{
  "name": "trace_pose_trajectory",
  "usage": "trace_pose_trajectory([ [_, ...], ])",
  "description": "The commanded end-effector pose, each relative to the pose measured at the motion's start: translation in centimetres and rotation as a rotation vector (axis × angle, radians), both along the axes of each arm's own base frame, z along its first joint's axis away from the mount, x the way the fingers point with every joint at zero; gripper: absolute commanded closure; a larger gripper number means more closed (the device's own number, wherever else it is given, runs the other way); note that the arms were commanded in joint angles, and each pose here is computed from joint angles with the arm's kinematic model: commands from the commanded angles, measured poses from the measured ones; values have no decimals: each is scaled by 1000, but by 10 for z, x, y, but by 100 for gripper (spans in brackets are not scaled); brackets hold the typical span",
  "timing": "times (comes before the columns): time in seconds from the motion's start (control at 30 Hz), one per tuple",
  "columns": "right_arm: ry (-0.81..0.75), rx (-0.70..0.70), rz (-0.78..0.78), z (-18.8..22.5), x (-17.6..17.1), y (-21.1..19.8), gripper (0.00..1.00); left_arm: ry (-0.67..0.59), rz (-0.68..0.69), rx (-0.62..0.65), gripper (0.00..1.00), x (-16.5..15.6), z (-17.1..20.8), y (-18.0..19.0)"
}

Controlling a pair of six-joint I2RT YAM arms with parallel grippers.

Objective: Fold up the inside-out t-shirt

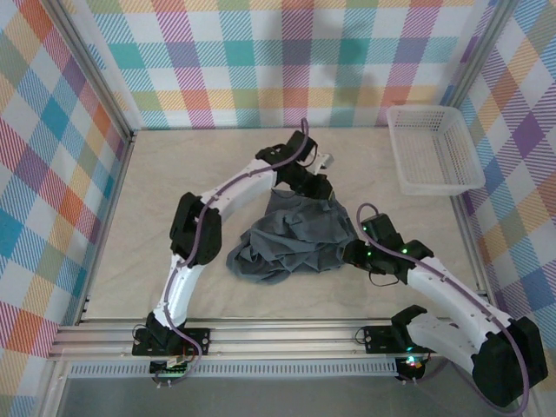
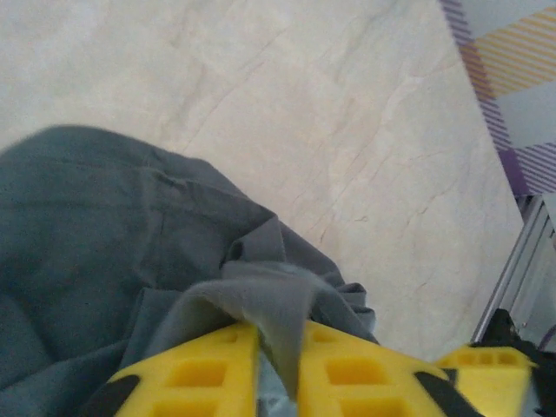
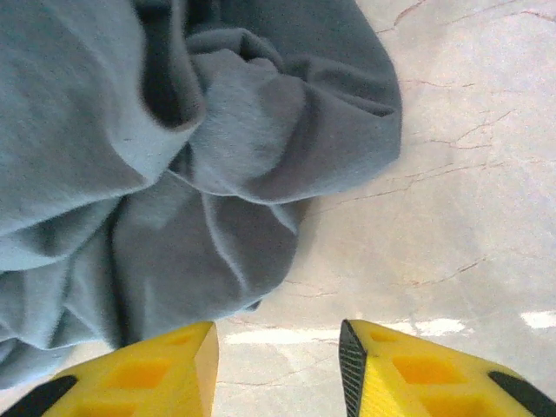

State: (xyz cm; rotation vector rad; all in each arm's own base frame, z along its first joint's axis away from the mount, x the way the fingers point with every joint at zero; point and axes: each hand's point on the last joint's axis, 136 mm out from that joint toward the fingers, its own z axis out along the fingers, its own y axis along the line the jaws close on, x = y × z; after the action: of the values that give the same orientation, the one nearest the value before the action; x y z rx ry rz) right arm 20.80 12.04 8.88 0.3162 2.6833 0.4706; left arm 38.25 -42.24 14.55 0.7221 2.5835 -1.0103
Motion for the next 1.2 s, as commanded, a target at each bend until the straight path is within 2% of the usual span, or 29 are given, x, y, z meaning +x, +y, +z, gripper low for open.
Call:
trace_pose_trajectory([
  [0.0,-142,-34,48,47,16,-3,49,-78,-3,-42,71,3,43,-1],
  [0.07,-243,-64,120,66,29,1,50,-123,3,-21,63,2,56,8],
  [0.17,-320,-73,230,84,51,17,53,-194,27,29,57,-2,75,28],
  [0.33,-189,89,258,76,95,40,66,-304,94,116,53,-16,99,71],
  [0.4,-129,106,205,68,110,40,66,-328,119,142,52,-26,103,89],
  [0.6,76,67,-41,41,129,28,57,-355,182,192,52,-58,96,134],
  [0.73,247,137,-232,29,129,33,53,-343,211,207,51,-67,86,145],
  [0.83,276,162,-309,25,134,35,50,-328,216,213,51,-67,78,146],
  [1.0,337,100,-361,15,134,30,48,-325,208,222,51,-64,74,143],
  [1.17,348,98,-295,9,136,45,51,-328,207,243,51,-62,69,144],
])
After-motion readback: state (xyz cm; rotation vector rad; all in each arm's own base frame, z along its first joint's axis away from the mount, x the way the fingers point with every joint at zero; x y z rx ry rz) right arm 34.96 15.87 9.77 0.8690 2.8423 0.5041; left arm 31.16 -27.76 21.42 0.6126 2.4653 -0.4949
